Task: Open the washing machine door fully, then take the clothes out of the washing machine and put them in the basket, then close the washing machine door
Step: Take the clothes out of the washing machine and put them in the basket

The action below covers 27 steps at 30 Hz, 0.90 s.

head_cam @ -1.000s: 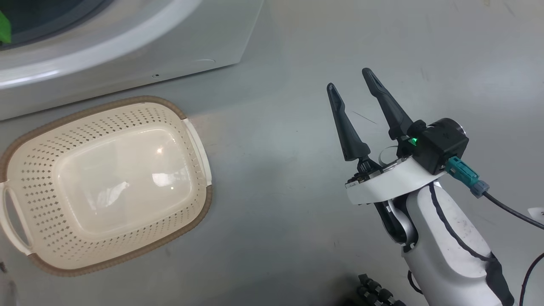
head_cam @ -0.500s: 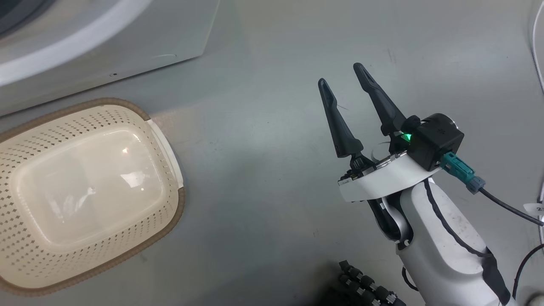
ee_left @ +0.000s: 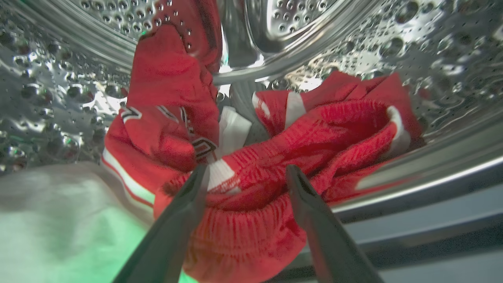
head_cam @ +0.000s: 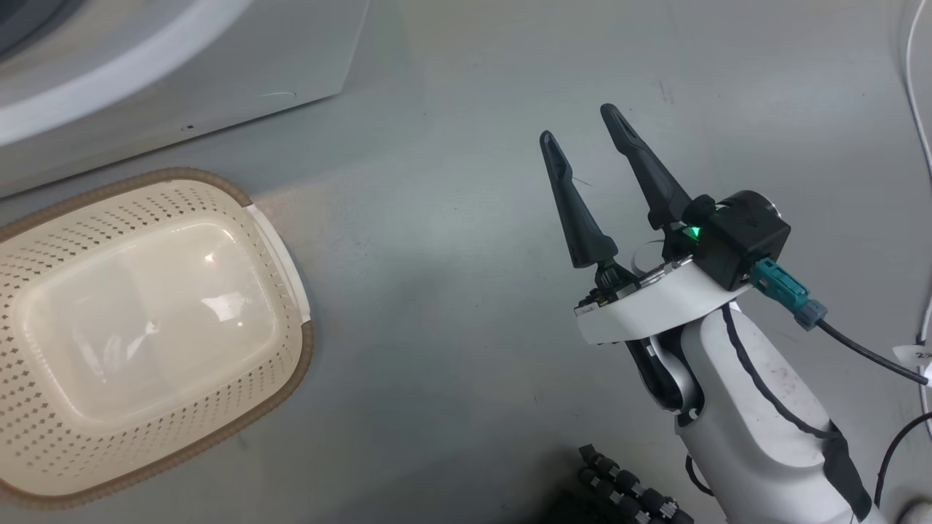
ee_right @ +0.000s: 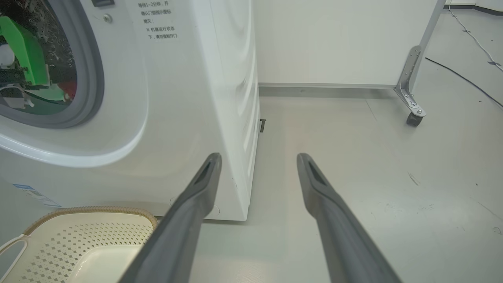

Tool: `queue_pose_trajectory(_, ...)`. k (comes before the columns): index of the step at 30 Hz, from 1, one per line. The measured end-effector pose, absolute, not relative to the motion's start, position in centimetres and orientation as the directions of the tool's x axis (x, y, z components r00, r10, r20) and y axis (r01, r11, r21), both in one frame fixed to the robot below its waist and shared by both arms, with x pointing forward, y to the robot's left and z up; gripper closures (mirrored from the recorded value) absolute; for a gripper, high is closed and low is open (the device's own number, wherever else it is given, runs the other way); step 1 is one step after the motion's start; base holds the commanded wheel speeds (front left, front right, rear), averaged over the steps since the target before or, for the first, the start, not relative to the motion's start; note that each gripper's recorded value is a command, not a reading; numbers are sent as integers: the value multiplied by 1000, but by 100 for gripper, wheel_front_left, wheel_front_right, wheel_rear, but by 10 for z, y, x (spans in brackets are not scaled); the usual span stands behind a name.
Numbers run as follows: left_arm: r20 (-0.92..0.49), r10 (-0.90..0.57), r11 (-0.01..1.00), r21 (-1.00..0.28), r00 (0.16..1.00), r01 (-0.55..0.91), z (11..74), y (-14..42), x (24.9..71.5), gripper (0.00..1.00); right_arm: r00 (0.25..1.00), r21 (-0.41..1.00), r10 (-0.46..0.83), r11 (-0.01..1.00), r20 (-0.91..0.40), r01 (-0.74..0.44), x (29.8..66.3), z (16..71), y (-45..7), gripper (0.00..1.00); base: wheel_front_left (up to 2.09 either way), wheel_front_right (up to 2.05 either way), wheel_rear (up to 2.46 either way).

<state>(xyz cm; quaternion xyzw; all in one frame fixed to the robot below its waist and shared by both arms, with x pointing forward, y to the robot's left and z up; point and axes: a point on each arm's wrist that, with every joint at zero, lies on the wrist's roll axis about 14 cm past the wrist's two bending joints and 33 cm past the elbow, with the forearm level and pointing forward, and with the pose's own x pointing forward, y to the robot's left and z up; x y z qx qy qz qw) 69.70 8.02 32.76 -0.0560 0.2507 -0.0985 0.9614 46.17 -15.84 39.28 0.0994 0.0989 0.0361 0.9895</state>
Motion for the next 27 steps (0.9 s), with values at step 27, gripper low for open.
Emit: queue_pose_trajectory(27, -379, -255, 967, -116, 889, 227, 357, 55, 694, 100, 984, 197, 98, 978, -150, -68, 471, 405, -154, 0, 0, 0, 0)
